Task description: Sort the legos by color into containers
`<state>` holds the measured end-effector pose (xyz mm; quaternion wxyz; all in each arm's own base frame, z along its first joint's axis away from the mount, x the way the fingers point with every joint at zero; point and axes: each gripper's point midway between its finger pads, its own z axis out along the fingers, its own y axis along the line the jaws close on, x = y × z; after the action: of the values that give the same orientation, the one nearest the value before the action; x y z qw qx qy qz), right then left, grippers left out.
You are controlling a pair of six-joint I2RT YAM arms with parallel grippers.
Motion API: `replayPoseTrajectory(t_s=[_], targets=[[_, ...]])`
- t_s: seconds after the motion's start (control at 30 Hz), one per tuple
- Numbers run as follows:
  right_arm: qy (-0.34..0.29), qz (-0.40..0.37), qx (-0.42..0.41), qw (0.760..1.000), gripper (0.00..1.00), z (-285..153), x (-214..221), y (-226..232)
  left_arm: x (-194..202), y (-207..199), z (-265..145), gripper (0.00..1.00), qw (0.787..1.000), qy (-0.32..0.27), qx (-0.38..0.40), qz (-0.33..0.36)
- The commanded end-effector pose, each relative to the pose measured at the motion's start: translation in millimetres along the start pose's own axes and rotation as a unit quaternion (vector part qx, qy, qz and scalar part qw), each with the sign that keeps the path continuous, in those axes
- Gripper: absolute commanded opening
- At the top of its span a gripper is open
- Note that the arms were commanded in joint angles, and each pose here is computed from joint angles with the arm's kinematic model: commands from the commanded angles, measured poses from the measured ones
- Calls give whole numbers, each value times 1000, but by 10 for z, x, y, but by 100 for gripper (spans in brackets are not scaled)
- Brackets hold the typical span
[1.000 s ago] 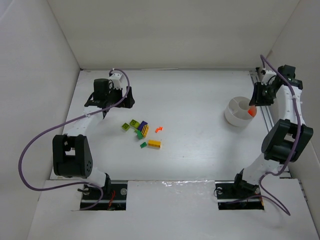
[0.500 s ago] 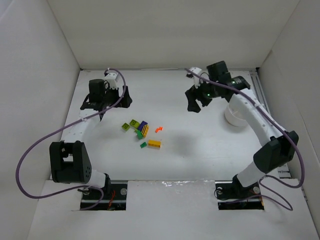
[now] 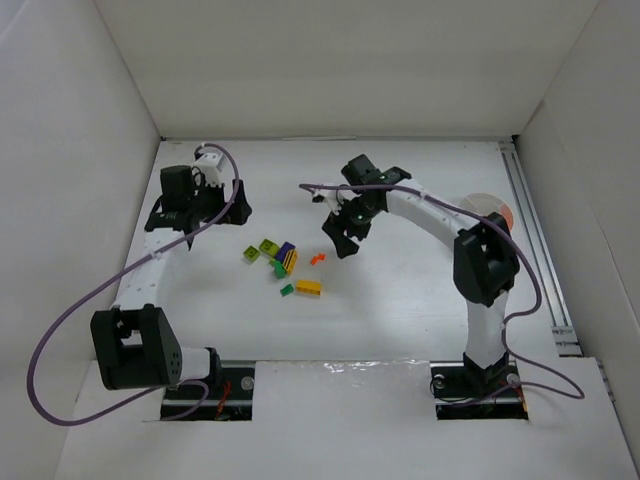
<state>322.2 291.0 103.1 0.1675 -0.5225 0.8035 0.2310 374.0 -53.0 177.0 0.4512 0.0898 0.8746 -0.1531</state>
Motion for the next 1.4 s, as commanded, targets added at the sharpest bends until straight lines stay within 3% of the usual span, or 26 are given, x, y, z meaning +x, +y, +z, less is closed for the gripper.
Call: replayPoseTrajectory(t_s=[0.0,0.3,0.7,1.0,1.37], targets=[[-41,-11,48,998,77,25,-368,-18,53,91,-149,100,1000,0,-17,-15],[-24,7,134,991,71,395,-481,-24,146,179,-218,100,999,0,-46,-23],[18,2,128,992,69,787,-303,29,-44,472,-209,100,998,-8,-45,-49],[17,-3,141,990,68,848,-304,-47,-90,472,-189,100,998,-11,-34,-56],[33,-14,130,991,59,989,-273,-35,-88,486,-164,100,998,-11,-34,-56]])
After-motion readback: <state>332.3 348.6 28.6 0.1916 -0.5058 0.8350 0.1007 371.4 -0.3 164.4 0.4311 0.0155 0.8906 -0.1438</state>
